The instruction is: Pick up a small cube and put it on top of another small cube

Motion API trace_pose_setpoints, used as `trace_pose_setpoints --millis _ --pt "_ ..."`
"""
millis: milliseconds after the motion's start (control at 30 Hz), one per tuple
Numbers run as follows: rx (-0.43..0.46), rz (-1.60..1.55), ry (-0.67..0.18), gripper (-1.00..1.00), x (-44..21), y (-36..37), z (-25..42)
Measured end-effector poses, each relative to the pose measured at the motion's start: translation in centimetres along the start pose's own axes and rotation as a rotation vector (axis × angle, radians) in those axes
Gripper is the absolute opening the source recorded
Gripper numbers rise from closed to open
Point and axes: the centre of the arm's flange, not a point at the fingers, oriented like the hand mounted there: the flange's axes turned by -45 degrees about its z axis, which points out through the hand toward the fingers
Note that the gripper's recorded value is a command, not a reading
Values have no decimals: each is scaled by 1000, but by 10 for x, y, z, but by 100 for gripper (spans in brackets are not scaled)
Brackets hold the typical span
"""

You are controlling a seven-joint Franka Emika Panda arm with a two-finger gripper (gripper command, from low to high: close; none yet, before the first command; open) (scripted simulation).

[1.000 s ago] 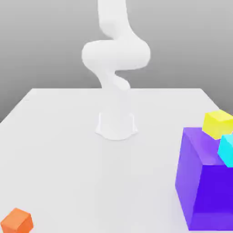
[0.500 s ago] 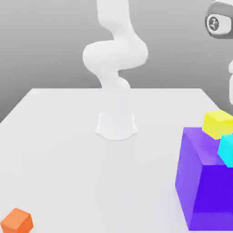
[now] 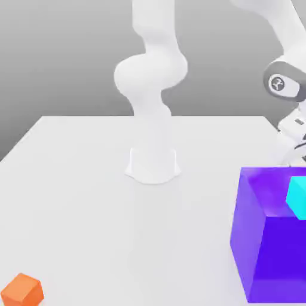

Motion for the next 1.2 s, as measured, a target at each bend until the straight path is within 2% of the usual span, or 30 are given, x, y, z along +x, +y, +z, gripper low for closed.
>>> trace_pose_setpoints --millis 200,500,667,1167,1200 --pt "-10 162 85 0 -3 -1 6" --pt "39 453 197 0 4 16 11" --pt "-26 446 160 0 -40 24 53" --pt "-28 450 153 0 -35 30 116" --pt "-33 449 154 -100 -35 31 120"
